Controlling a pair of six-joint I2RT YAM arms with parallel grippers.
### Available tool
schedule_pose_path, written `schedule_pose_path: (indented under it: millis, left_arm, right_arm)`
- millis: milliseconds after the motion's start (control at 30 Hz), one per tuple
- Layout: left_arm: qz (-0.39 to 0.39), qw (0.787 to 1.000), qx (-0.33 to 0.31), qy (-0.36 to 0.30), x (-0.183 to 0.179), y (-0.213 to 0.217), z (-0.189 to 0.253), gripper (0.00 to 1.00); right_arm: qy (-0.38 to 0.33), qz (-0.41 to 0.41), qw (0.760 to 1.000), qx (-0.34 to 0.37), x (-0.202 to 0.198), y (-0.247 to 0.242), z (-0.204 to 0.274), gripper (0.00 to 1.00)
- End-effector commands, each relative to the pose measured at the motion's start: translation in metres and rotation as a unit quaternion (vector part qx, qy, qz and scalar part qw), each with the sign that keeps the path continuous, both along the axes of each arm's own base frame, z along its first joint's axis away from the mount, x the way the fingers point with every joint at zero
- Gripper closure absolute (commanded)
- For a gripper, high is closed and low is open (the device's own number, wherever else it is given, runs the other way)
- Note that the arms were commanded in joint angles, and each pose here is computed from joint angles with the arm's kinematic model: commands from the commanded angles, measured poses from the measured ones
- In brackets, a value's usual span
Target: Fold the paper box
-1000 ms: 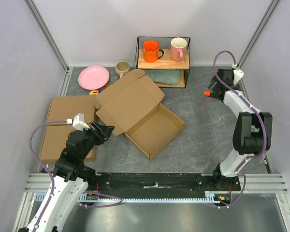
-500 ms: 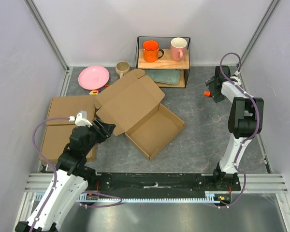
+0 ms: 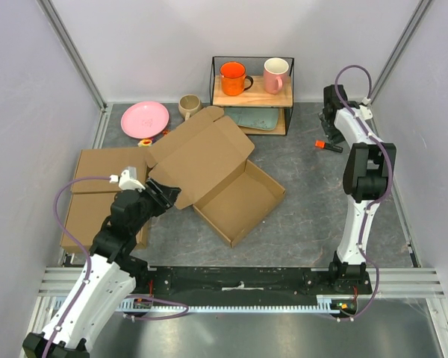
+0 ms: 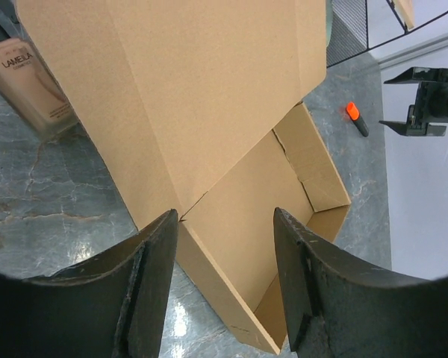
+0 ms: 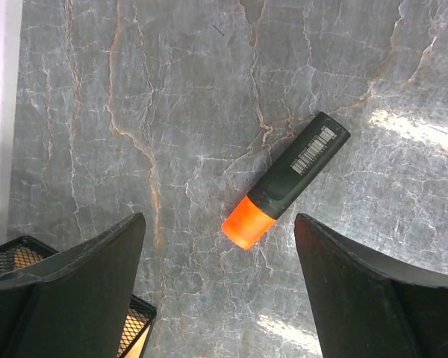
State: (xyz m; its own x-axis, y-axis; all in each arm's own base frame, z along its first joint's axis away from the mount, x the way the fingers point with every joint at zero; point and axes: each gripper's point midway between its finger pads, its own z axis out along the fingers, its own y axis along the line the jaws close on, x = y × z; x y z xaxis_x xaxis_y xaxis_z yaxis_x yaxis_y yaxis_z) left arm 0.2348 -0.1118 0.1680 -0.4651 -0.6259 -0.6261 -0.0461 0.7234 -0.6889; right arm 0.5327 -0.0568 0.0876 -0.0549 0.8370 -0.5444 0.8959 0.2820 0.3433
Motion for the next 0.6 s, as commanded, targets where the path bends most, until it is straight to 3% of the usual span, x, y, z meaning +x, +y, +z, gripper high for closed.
schedule_pose_path:
  millis: [0, 167, 267, 333, 467, 500, 567]
  left_arm:
    - [-0.001, 0.999, -0.022, -0.024, 0.006, -0.005, 0.013, 0.39]
    - [-0.014, 0.999, -0.03, -0.027, 0.003, -0.009, 0.015, 0.39]
    - [-0.021, 0.999, -0.03, -0.03, 0.0, -0.01, 0.017, 0.39]
    - [-0.023, 0.999, -0.027, -0.029, -0.002, -0.01, 0.015, 0.39]
    - [-0.025, 0.999, -0.032, -0.028, -0.001, -0.011, 0.013, 0.39]
    - [-0.027, 0.999, -0.036, -0.028, -0.001, -0.013, 0.013, 0.39]
    - [-0.031, 0.998, -0.04, -0.027, -0.002, -0.015, 0.012, 0.39]
  right_arm:
    - [0.043, -0.007, 0.998, -0.042, -0.012, -0.008, 0.006, 0.1]
    - [0.051, 0.013, 0.997, -0.05, -0.02, 0.008, 0.006, 0.1]
    - [0.041, 0.054, 0.994, -0.09, -0.009, 0.014, 0.024, 0.11]
    - [0.051, 0.097, 0.979, -0.17, -0.004, 0.007, 0.054, 0.08]
    - [0.087, 0.185, 0.949, -0.242, 0.003, -0.008, 0.073, 0.03]
    - [0.118, 0.264, 0.921, -0.262, 0.007, -0.005, 0.064, 0.03]
    - [0.155, 0.284, 0.899, -0.294, 0.007, -0.016, 0.062, 0.03]
